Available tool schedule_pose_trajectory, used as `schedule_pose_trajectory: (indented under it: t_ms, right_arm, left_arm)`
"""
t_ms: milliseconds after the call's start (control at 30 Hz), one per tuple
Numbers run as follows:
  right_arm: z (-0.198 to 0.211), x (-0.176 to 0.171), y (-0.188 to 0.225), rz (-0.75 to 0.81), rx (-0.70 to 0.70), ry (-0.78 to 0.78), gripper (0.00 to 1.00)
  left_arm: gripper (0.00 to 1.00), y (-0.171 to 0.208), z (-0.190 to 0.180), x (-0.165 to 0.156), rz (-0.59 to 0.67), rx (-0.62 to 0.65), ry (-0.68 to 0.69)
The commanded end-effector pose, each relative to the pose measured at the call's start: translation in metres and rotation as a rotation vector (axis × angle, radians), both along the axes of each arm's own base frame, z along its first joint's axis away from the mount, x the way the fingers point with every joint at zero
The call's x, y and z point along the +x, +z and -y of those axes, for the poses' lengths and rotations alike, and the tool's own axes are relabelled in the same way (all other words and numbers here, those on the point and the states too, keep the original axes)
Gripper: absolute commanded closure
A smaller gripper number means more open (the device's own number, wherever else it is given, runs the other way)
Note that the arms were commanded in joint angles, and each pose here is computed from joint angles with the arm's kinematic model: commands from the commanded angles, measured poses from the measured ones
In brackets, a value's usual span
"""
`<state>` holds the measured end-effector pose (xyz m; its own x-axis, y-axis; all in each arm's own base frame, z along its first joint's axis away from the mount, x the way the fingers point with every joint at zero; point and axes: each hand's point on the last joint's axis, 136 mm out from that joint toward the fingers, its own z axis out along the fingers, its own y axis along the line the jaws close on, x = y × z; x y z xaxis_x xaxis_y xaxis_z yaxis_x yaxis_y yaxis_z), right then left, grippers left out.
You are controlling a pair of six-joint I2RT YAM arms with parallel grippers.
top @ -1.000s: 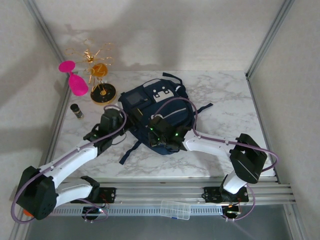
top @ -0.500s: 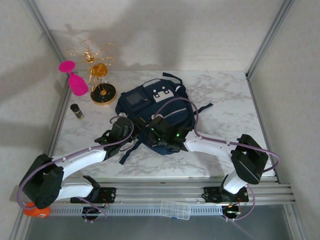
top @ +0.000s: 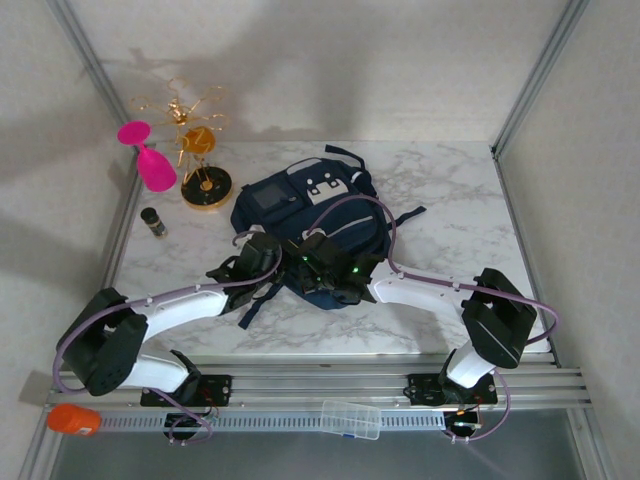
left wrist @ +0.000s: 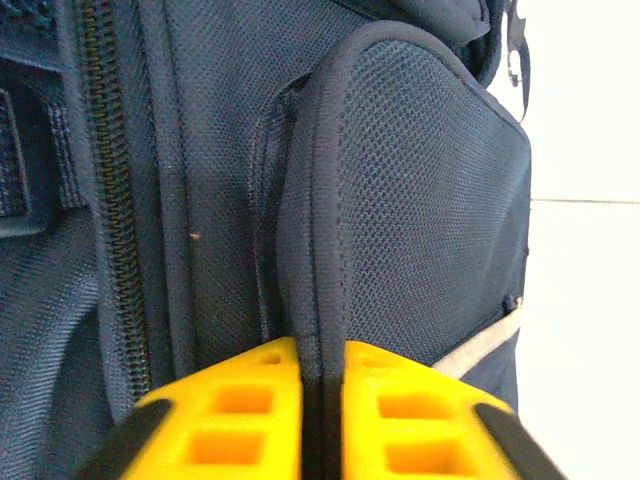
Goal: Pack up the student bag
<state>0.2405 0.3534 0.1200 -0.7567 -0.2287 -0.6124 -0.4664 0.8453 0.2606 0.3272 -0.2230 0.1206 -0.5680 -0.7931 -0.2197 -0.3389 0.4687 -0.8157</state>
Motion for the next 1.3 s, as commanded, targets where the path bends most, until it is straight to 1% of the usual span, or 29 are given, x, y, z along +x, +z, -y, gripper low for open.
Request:
schedule_pose_trajectory:
  t_ms: [0,67,167,233,333,367,433,500,567,633,667,700,767,867,967,1000,1067,1100,1200,1267]
  right_arm:
    - [0.012,0.01,0.002,0.022,-0.052,-0.045,1.0]
    - [0.023,0.013,0.003,0.011,-0.06,-0.074,1.0]
    - [0.045,0.013,0.007,0.007,-0.051,-0.113,1.0]
    - [0.066,0.015,0.004,0.01,-0.078,-0.153,1.0]
    - [0.108,0.022,-0.006,-0.006,-0.15,-0.246,1.0]
    - [0.118,0.024,-0.009,-0.01,-0.161,-0.264,1.0]
    - [0.123,0.026,-0.005,0.011,-0.169,-0.276,1.0]
    - [0.105,0.023,0.002,0.011,-0.123,-0.221,1.0]
    - [0.07,0.013,0.012,0.017,-0.074,-0.128,1.0]
    - [0.039,0.0,0.018,0.012,-0.041,-0.064,1.0]
    - [0.023,-0.008,0.021,-0.006,-0.008,-0.033,1.0]
    - [0.008,-0.016,0.022,-0.018,0.025,0.002,1.0]
    - [-0.015,-0.024,0.023,-0.036,0.074,0.034,1.0]
    - [-0.021,-0.018,0.018,-0.041,0.065,0.001,1.0]
    - [-0.016,-0.012,0.015,-0.022,0.046,-0.025,1.0]
    - [-0.014,-0.01,0.013,-0.021,0.04,-0.033,1.0]
    - [-0.013,-0.007,0.011,-0.022,0.04,-0.035,1.0]
    - [-0.014,-0.007,0.011,-0.021,0.041,-0.029,1.0]
    - [-0.015,-0.003,0.009,-0.013,0.032,-0.031,1.0]
    - [-0.018,-0.001,0.012,-0.006,0.04,-0.026,1.0]
  left_arm:
    - [1.0,0.016,-0.009,0.014,0.052,0.068,0.038]
    - [1.0,0.016,-0.019,0.015,0.052,0.105,0.043]
    - [1.0,0.014,-0.044,0.016,0.039,0.197,0.051]
    - [1.0,0.015,-0.059,0.017,0.042,0.265,0.04]
    - [1.0,0.01,-0.083,0.017,0.009,0.372,0.014]
    - [1.0,0.007,-0.089,0.017,-0.005,0.386,0.003]
    - [1.0,0.006,-0.094,0.021,-0.003,0.387,-0.033]
    - [1.0,0.007,-0.1,0.027,-0.003,0.393,-0.042]
    - [1.0,0.013,-0.094,0.038,0.029,0.378,-0.089]
    - [1.0,0.024,-0.085,0.05,0.085,0.378,-0.145]
    - [1.0,0.031,-0.08,0.058,0.124,0.393,-0.174]
    - [1.0,0.033,-0.077,0.065,0.137,0.399,-0.199]
    - [1.0,0.03,-0.067,0.081,0.115,0.396,-0.269]
    - [1.0,0.016,-0.054,0.094,0.087,0.367,-0.317]
    - [0.99,0.008,-0.058,0.097,0.059,0.381,-0.307]
    - [0.92,0.009,-0.061,0.095,0.055,0.388,-0.303]
    - [0.7,0.015,-0.066,0.087,0.064,0.387,-0.292]
    - [0.63,0.018,-0.069,0.082,0.062,0.384,-0.277]
    - [0.47,0.032,-0.076,0.06,0.074,0.332,-0.226]
    - [0.42,0.037,-0.082,0.043,0.077,0.289,-0.174]
